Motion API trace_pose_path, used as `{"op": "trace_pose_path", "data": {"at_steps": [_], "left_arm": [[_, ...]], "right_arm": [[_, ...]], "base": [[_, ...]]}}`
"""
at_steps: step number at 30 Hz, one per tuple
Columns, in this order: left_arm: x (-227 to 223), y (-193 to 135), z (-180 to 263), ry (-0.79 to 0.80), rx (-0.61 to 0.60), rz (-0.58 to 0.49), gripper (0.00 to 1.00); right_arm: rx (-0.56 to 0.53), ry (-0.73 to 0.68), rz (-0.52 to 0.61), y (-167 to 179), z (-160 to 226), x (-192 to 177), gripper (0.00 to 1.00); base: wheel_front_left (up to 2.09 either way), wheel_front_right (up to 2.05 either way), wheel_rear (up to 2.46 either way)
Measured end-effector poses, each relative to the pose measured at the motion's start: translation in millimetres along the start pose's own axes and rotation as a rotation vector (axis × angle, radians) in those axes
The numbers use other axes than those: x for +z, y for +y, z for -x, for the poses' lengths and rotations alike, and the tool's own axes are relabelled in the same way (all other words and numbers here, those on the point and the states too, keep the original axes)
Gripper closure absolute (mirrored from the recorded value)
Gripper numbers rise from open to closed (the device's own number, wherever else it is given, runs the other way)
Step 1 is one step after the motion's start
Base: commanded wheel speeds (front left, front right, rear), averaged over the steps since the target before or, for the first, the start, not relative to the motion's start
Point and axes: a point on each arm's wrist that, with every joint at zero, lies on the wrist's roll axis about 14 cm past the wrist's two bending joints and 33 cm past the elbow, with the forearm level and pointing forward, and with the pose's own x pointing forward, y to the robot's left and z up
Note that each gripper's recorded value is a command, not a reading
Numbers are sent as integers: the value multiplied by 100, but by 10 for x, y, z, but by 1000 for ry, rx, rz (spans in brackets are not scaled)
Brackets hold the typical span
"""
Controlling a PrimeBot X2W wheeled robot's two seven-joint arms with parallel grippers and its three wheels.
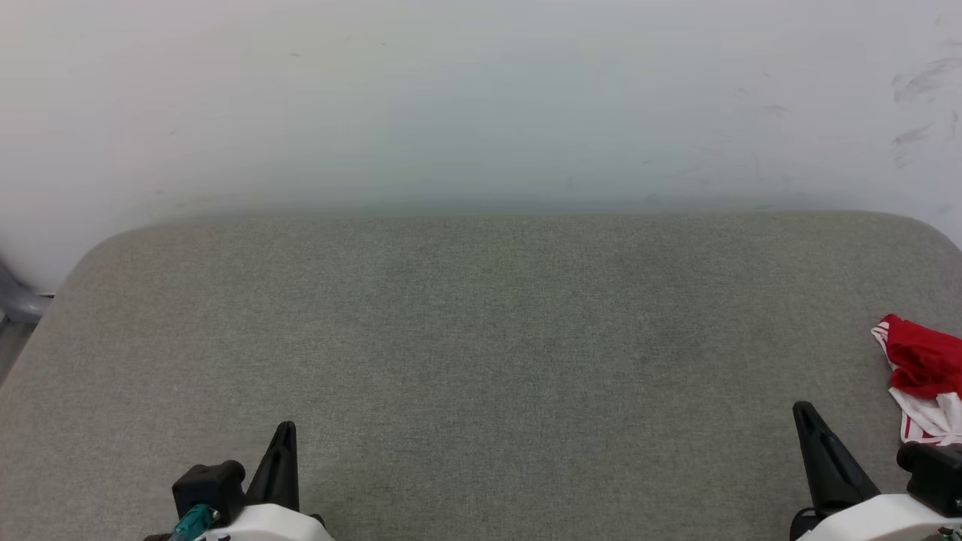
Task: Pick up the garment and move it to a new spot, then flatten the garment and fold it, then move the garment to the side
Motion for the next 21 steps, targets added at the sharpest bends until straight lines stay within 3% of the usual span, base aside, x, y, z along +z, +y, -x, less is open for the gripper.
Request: {"op": "trace_pose_path", "data": {"at_steps": [21], "left_arm": [[-99,111,-115,95,57,380,100]], "right_arm": [[12,2,-370,-20,-135,-88,100]], "base": [[0,0,0]]}}
